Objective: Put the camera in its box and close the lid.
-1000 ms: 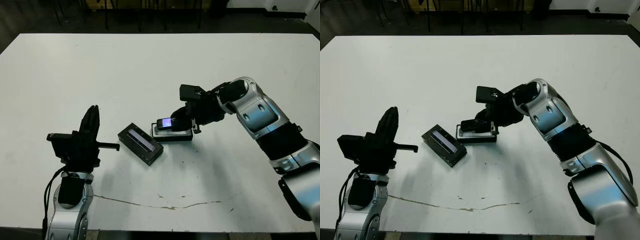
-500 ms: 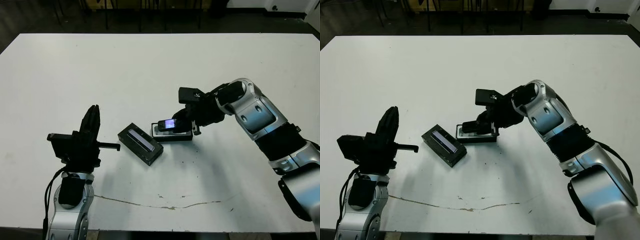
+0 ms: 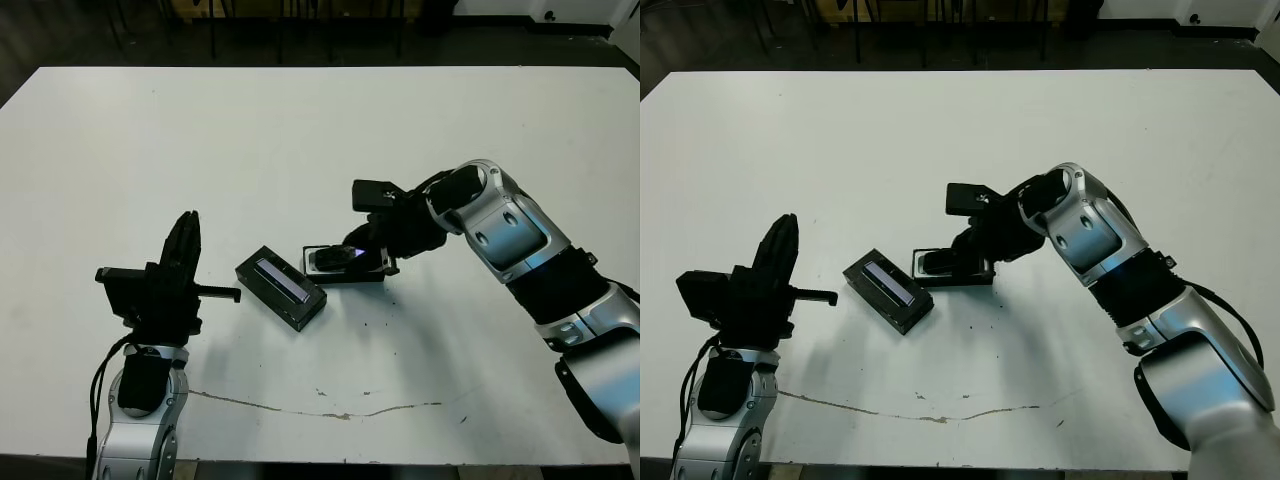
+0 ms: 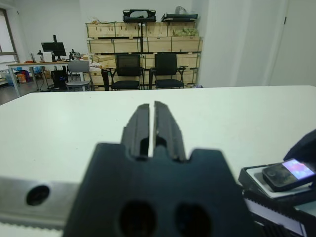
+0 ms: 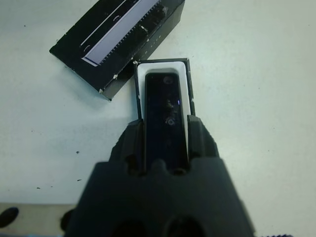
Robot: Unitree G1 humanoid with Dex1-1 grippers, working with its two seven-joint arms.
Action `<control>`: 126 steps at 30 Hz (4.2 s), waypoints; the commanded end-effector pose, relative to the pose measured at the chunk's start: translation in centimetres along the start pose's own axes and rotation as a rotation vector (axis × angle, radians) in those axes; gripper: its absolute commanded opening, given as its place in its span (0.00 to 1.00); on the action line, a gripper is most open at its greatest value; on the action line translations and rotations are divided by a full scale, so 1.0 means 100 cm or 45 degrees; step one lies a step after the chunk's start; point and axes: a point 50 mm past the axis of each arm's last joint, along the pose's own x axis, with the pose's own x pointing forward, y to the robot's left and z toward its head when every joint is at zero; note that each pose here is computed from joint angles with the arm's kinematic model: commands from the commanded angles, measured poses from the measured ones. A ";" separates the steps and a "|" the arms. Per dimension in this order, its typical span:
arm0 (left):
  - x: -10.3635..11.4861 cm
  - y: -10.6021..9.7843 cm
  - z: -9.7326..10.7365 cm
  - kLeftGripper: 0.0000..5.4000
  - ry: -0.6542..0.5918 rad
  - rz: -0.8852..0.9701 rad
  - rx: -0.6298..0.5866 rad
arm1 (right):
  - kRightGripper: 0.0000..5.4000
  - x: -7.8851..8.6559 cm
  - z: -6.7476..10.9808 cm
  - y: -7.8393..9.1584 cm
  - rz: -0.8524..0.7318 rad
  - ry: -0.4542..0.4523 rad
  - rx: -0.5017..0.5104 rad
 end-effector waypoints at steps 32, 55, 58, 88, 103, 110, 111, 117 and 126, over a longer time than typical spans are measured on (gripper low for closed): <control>-0.007 -0.001 -0.008 0.00 0.074 0.023 -0.019 | 0.17 0.029 -0.002 0.011 0.076 0.040 -0.117; -0.008 0.002 -0.008 0.00 0.064 0.016 -0.004 | 0.51 0.010 -0.002 -0.001 -0.027 -0.002 -0.239; -0.008 0.002 -0.009 0.00 0.064 0.016 -0.001 | 0.60 0.003 -0.001 -0.005 -0.055 -0.010 -0.235; -0.008 0.003 -0.009 0.00 0.069 0.014 -0.008 | 0.91 -0.073 -0.018 0.022 -1.021 -0.602 0.162; -0.008 0.003 -0.009 0.00 0.070 0.012 -0.010 | 0.41 -0.031 -0.017 0.056 -1.152 -0.477 -0.047; -0.008 0.003 -0.008 0.00 0.064 0.010 -0.016 | 0.17 -0.018 -0.018 0.054 -1.198 -0.402 -0.141; -0.008 0.002 -0.008 0.00 0.062 0.008 -0.017 | 0.13 -0.016 -0.020 0.054 -1.200 -0.399 -0.149; -0.008 0.003 -0.007 0.00 0.063 0.010 -0.004 | 0.00 0.000 -0.026 0.054 -1.133 -0.375 -0.124; -0.008 0.003 -0.007 0.00 0.066 0.012 -0.001 | 0.00 0.022 -0.034 0.070 -0.979 -0.330 -0.080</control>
